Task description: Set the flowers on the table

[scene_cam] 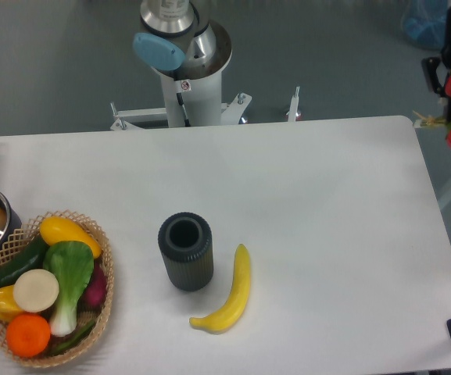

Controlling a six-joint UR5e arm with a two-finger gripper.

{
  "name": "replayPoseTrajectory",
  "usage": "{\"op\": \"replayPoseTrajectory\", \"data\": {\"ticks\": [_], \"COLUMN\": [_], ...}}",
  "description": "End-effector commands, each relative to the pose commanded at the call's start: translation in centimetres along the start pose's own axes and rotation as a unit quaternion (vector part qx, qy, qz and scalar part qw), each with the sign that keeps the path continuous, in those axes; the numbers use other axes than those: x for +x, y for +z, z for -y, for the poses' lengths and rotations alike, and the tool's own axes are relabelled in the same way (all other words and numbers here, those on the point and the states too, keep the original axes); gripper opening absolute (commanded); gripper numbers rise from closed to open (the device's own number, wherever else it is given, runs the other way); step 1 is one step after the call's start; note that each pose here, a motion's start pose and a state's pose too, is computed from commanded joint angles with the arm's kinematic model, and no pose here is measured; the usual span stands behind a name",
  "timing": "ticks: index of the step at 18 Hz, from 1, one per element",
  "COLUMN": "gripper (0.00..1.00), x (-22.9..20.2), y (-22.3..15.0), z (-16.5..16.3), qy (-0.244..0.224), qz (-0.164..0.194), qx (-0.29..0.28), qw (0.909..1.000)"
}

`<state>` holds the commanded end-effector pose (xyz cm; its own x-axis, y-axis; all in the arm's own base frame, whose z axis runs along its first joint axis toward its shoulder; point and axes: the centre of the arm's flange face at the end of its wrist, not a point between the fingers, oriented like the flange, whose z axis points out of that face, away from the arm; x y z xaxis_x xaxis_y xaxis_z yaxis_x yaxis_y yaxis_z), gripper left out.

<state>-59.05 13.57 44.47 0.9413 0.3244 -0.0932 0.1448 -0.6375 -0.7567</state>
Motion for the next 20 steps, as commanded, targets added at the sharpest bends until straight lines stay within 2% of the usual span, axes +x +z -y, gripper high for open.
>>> {"op": "replayPoseTrajectory", "data": {"ticks": [8, 11, 13, 15, 20], "gripper": [0.48, 0.48, 0.52, 0.48, 0.45], "x": [-0.1, 0.6, 1.8, 2.9, 5.2], "y": [-0.1, 0.2, 1.6, 2.8, 5.8], "z": [0.6, 0.9, 1.7, 2.7, 4.8], "qy": [-0.010, -0.021, -0.011, 0.005, -0.022], "qz": [0.002, 0.021, 0.028, 0.039, 0.040], "qx": [-0.002, -0.060, -0.109, -0.157, -0.180], "qw": [0.9999, 0.9978, 0.9936, 0.9868, 0.9826]}}
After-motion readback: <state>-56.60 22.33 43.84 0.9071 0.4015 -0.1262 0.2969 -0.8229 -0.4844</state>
